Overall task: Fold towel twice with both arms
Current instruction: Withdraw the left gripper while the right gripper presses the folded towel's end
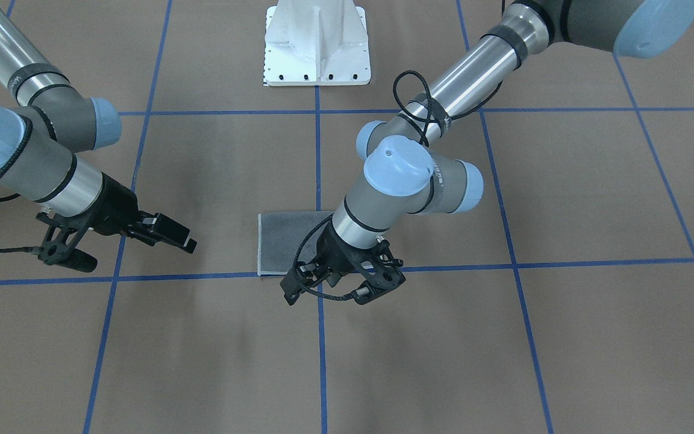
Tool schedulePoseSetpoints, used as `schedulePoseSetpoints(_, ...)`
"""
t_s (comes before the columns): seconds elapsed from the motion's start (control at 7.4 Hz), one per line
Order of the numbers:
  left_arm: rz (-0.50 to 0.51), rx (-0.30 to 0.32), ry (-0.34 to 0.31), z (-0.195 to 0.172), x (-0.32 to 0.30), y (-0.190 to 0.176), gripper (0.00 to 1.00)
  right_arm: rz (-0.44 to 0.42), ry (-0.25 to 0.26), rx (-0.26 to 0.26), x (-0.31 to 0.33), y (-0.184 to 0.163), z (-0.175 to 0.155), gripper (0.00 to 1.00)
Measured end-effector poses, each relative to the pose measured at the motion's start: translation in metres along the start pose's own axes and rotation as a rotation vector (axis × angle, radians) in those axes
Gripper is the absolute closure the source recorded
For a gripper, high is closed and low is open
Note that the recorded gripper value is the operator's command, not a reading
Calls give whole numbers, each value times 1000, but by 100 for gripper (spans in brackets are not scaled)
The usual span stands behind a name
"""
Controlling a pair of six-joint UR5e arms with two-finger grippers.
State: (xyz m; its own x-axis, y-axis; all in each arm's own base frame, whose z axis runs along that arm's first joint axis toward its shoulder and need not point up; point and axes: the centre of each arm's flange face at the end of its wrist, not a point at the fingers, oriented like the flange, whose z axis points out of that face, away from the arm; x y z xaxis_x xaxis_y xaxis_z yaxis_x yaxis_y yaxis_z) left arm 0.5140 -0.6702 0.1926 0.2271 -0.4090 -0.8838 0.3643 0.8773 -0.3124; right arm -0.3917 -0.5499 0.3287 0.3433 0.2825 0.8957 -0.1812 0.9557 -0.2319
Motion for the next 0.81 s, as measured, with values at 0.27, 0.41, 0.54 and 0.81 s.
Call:
schedulePoseSetpoints(0.27, 42, -16, -32, -25, -48, -46, 0, -42, 7, -2, -22, 39, 34, 3)
schedulePoseSetpoints(0.41, 61, -24, -44, -33, -68, -61, 0, -56, 16, 7, -28, 54, 50, 7)
schedulePoseSetpoints(0.54, 76, -27, -51, -36, -79, -69, 0, -62, 27, 18, -31, 62, 62, 11)
schedulePoseSetpoints(0.81, 85, -28, -57, -37, -85, -74, 0, -49, 67, 26, -45, 60, 85, 19)
